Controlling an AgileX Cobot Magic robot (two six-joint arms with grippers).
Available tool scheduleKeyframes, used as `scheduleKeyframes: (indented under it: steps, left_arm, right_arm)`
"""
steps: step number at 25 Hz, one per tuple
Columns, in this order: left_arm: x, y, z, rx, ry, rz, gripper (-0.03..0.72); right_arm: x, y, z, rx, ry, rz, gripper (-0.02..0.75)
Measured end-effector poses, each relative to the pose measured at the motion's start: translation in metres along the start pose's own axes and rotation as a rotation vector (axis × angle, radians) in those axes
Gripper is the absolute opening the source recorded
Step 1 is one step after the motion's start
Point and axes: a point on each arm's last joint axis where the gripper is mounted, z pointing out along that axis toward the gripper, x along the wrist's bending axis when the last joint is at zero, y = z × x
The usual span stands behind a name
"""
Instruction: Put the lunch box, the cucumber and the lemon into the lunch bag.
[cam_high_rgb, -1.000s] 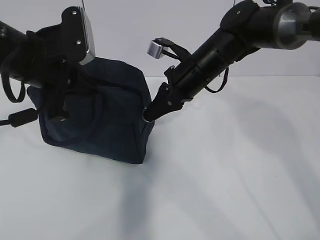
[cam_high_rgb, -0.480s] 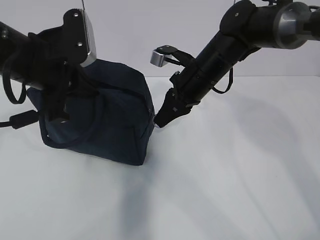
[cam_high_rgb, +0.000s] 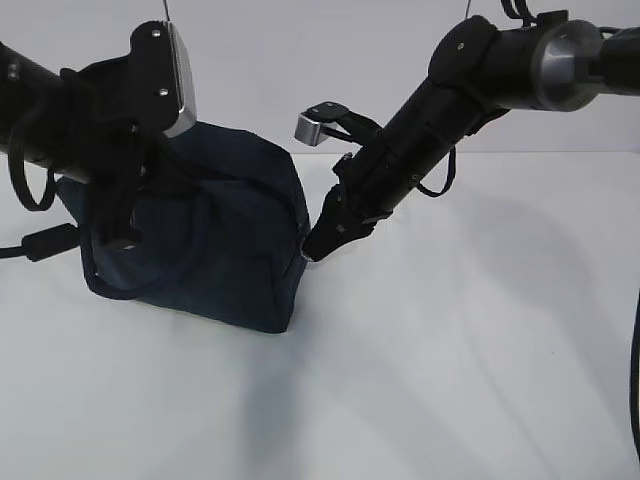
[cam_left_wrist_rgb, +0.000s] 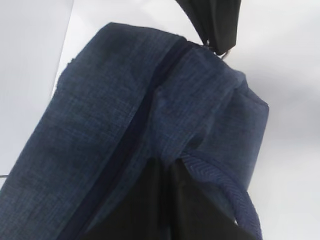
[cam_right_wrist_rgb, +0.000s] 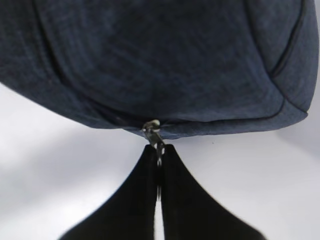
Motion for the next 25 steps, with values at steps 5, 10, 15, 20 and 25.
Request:
scheduleKeyframes:
  steps: [5,10,15,20,25]
  left_arm:
    - [-0.001,0.000,0.000,0.000,-0.004,0.001,-0.004]
    - [-0.001,0.001,0.000,-0.004,-0.005,-0.007,-0.004]
    - [-0.001,0.002,0.000,-0.012,-0.006,-0.024,-0.004]
    - [-0.001,0.003,0.000,-0.029,-0.009,-0.061,-0.004]
    - [-0.002,0.009,0.000,-0.089,-0.020,-0.189,-0.004]
  right_arm:
    - [-0.001,-0.001,0.002,0.005,0.000,0.002,0.008]
    - [0.003,-0.003,-0.003,0.049,0.015,-0.015,0.065]
    - [0.009,-0.002,-0.018,0.101,-0.019,-0.046,0.328]
    - [0.013,0.000,-0.025,0.105,-0.033,-0.050,0.393]
    - [0.019,0.004,-0.042,0.130,-0.090,-0.062,0.395]
